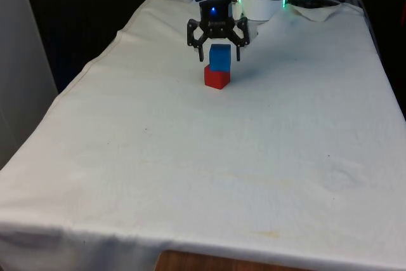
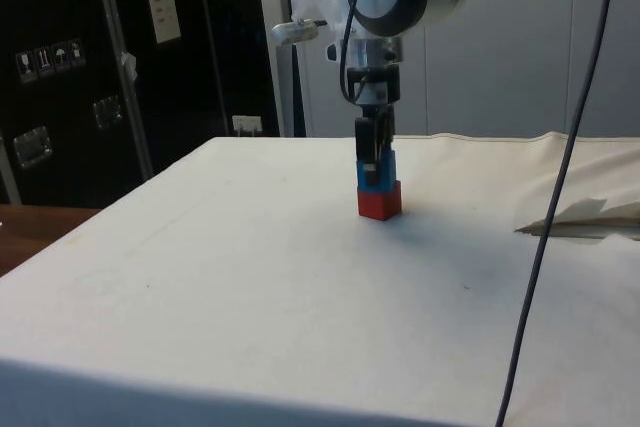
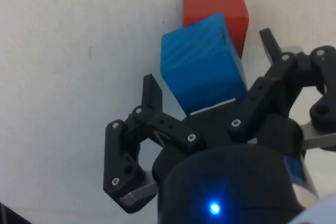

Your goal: Stack the two cubes.

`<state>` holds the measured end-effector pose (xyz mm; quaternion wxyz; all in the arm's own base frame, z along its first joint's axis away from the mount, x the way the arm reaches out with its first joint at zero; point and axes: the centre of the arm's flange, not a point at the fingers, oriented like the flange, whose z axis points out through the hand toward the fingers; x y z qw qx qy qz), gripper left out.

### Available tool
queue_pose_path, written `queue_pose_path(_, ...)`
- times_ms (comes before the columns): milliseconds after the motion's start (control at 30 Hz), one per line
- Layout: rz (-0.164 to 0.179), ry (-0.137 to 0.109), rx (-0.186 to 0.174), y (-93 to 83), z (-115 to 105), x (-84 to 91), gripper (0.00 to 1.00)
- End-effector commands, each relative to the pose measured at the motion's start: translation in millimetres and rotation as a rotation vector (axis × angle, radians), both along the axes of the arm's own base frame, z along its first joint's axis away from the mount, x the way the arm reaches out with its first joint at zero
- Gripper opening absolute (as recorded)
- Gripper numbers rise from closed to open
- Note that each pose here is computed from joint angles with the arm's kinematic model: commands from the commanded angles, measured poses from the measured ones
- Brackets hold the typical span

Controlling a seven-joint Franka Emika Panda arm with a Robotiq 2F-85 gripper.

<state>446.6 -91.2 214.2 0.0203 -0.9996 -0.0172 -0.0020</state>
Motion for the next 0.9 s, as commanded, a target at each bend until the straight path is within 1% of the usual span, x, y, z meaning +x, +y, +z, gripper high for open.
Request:
queue_pose_path(0,-0.002,-0.001,0.002,0.2,3,1.8,1.00)
queue_pose_path(133,-0.001,-0.008,0.002,0.4,12,6.8,1.00)
queue_pose_path(167,0.001,-0.011,0.004,1.5,17,9.5,1.00)
queue_pose_path(200,0.001,-0.011,0.004,1.5,17,9.5,1.00)
queue_pose_path(233,0.002,-0.016,0.009,1.0,16,9.3,1.00)
queue_pose_path(267,0.002,-0.012,0.006,2.0,19,11.4,1.00)
queue_pose_path(467,0.005,-0.021,0.015,5.3,35,24.5,1.00)
queue_pose_path(500,0.007,-0.024,0.018,6.3,39,29.3,1.00)
queue_pose_path(533,0.010,-0.030,0.022,5.2,37,26.3,1.00)
queue_pose_path(567,0.009,-0.026,0.019,7.1,41,31.5,1.00)
queue_pose_path(667,0.013,-0.030,0.023,9.4,47,39.3,1.00)
queue_pose_path(700,0.018,-0.033,0.025,11.5,51,44.7,1.00)
queue_pose_path(733,0.018,-0.033,0.025,11.5,51,44.7,1.00)
queue_pose_path(767,0.020,-0.036,0.027,13.1,55,49.8,1.00)
queue_pose_path(800,0.021,-0.042,0.028,11.2,54,46.7,1.00)
queue_pose_path(867,0.023,-0.040,0.029,14.7,59,55.4,1.00)
